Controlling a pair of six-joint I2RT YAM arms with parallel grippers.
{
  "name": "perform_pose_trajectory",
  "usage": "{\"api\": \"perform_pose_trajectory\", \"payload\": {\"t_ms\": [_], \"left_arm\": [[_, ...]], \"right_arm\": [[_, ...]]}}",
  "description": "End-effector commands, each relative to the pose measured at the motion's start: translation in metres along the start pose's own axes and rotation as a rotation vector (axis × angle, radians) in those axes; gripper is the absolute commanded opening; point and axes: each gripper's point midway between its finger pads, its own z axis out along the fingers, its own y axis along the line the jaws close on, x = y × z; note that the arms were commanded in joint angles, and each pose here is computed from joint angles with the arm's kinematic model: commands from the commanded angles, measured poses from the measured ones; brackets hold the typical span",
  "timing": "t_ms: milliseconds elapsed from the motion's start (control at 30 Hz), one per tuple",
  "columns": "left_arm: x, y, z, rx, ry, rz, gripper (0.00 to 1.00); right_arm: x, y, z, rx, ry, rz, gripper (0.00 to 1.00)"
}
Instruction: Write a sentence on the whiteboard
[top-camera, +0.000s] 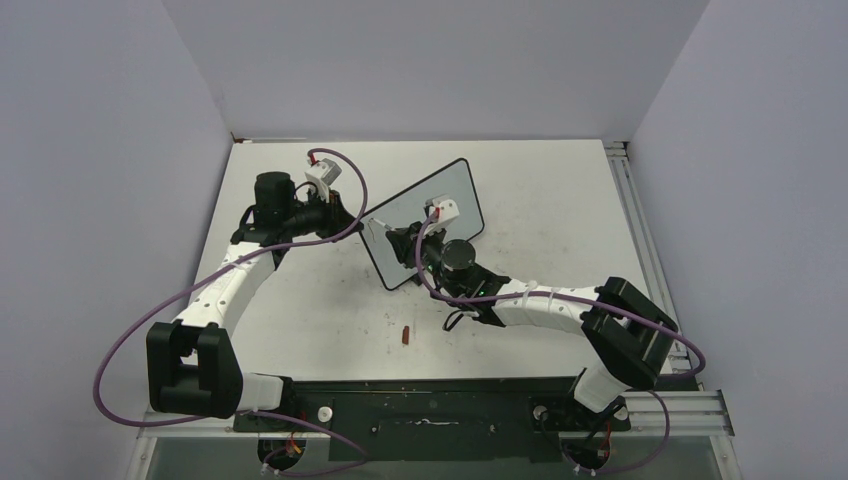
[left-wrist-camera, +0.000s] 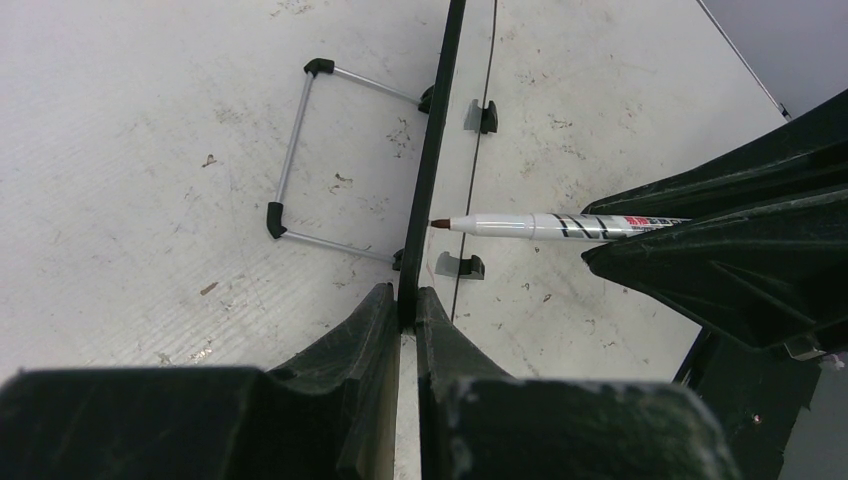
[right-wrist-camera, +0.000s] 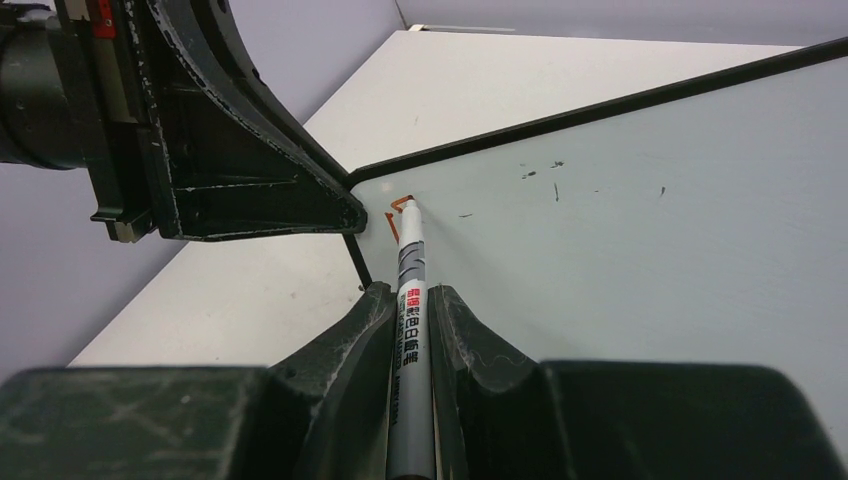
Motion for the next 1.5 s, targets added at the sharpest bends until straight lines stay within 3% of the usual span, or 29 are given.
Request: {"api": "perform_pose_trajectory", "payload": {"t_ms": [0, 600, 1467], "left_arm": [[-0.020, -0.009, -0.005, 0.022, -0.037, 0.060, 0.00], [-0.021, -0.010, -0.006, 0.022, -0.040, 0.062, 0.00], [-0.021, -0.011, -0.007, 0.023, -0.042, 0.062, 0.00]], "right_arm": [[-0.020, -0.012, 0.003, 0.059, -0.064, 0.026, 0.05], [0.001, -0.026, -0.009, 0.090, -0.021, 0.043, 0.05], [0.021, -0.002, -0.012, 0.012, 0.017, 0.041, 0.05]]}}
